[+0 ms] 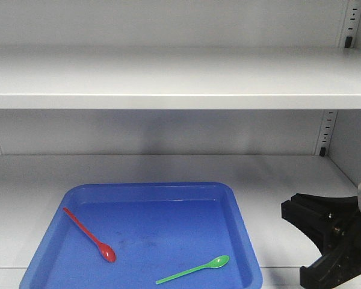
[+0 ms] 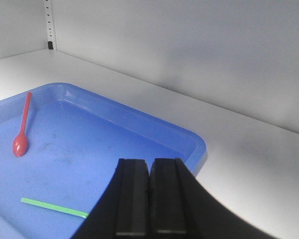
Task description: Sort red and green spoons into left cabinet
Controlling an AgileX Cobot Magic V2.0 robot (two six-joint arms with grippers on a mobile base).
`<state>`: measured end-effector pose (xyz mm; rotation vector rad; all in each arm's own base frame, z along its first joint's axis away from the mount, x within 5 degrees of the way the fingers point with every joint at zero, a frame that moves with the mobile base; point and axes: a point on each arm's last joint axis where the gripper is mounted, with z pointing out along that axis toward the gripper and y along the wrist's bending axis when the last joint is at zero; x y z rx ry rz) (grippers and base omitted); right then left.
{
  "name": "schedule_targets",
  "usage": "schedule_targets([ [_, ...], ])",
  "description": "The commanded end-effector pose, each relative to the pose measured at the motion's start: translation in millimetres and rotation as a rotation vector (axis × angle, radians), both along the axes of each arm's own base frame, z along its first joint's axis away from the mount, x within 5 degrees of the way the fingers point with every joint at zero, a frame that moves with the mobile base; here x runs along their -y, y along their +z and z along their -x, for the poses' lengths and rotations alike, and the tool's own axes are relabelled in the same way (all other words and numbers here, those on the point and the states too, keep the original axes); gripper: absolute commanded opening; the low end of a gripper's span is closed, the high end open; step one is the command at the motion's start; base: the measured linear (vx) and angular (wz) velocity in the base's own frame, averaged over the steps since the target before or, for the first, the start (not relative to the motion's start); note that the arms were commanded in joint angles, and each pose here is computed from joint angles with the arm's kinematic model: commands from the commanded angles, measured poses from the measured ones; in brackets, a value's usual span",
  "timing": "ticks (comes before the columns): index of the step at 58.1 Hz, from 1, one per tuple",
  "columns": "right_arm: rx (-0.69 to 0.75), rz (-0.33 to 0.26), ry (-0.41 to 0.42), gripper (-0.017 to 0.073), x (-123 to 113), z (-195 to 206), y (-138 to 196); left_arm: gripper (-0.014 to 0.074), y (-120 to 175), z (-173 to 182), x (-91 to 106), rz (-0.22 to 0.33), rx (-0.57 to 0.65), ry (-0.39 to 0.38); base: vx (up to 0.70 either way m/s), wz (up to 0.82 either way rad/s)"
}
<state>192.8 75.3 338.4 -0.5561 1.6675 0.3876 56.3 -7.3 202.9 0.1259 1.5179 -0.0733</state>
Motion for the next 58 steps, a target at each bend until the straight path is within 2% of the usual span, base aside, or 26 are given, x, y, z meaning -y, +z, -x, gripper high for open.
schedule_targets([
  [1,0.039,-0.072,-0.003,-0.0004,0.0,1.8,15.5,0.0000,9.5,2.7,-0.5,0.023,0.109,0.001,0.00,0.00],
  [8,0.123,-0.077,-0.021,-0.0004,1.7,0.6,16.4,0.0000,9.5,2.7,-0.5,0.023,0.109,0.001,0.00,0.00],
  [13,0.188,-0.101,-0.110,-0.0004,9.1,-0.1,13.1,0.0000,9.5,2.7,-0.5,0.023,0.109,0.001,0.00,0.00],
  [14,0.183,-0.131,-0.137,-0.0004,10.6,0.2,13.0,0.0000,9.5,2.7,-0.5,0.023,0.109,0.001,0.00,0.00],
  [16,0.176,-0.124,-0.192,-0.0004,14.2,1.5,10.8,0.0000,9.5,2.7,-0.5,0.023,0.109,0.001,0.00,0.00],
  [17,0.171,-0.081,-0.227,-0.0004,17.0,3.5,8.8,0.0000,9.5,2.7,-0.5,0.023,0.109,0.001,0.00,0.00],
  [19,0.154,-0.063,-0.256,-0.0004,19.1,6.3,7.3,0.0000,9.5,2.6,-0.5,0.023,0.108,0.001,0.00,0.00],
  [20,0.133,-0.078,-0.272,-0.0004,20.1,7.8,7.0,0.0000,9.5,2.6,-0.5,0.023,0.108,0.001,0.00,0.00],
  [21,0.125,-0.042,-0.282,-0.0004,21.5,10.1,6.0,0.0000,9.5,2.6,-0.5,0.023,0.108,0.001,0.00,0.00],
  [22,0.106,-0.053,-0.295,-0.0004,22.8,11.5,5.3,0.0000,9.5,2.6,-0.5,0.023,0.108,0.001,0.00,0.00],
  [24,0.082,-0.036,-0.311,-0.0004,25.4,15.2,4.5,0.0000,9.5,2.6,-0.5,0.023,0.108,0.001,0.00,0.00],
  [27,0.050,-0.012,-0.315,-0.0004,27.5,20.3,3.0,0.0000,9.5,2.6,-0.5,0.023,0.108,0.001,0.00,0.00],
  [28,0.041,0.012,-0.310,-0.0004,27.8,22.1,2.0,0.0000,9.5,2.6,-0.5,0.023,0.108,0.001,0.00,0.00],
  [31,0.036,0.022,-0.296,-0.0004,29.0,30.6,4.2,0.0000,9.5,2.6,-0.5,0.023,0.108,0.001,0.00,0.00],
  [32,0.043,0.011,-0.294,-0.0004,29.7,34.2,6.5,0.0000,9.5,2.6,-0.5,0.023,0.108,0.001,0.00,0.00],
  [33,0.051,0.042,-0.282,-0.0004,29.8,37.1,6.8,0.0000,9.5,2.6,-0.5,0.023,0.108,0.001,0.00,0.00],
  [39,0.119,0.061,-0.254,-0.0004,34.4,60.9,15.0,0.0000,9.5,2.6,-0.5,0.023,0.108,0.001,0.00,0.00],
  [44,0.155,0.022,-0.283,-0.0004,41.6,76.7,7.2,0.0000,9.5,2.6,-0.5,0.023,0.108,0.001,0.00,0.00],
  [52,0.164,-0.125,-0.386,-0.0004,55.8,97.9,-27.9,0.0000,9.5,2.6,-0.5,0.023,0.108,0.001,0.00,0.00],
  [58,0.155,-0.200,-0.431,-0.0004,62.3,112.8,-59.8,0.0000,9.5,2.6,-0.5,0.023,0.108,0.001,0.00,0.00],
])
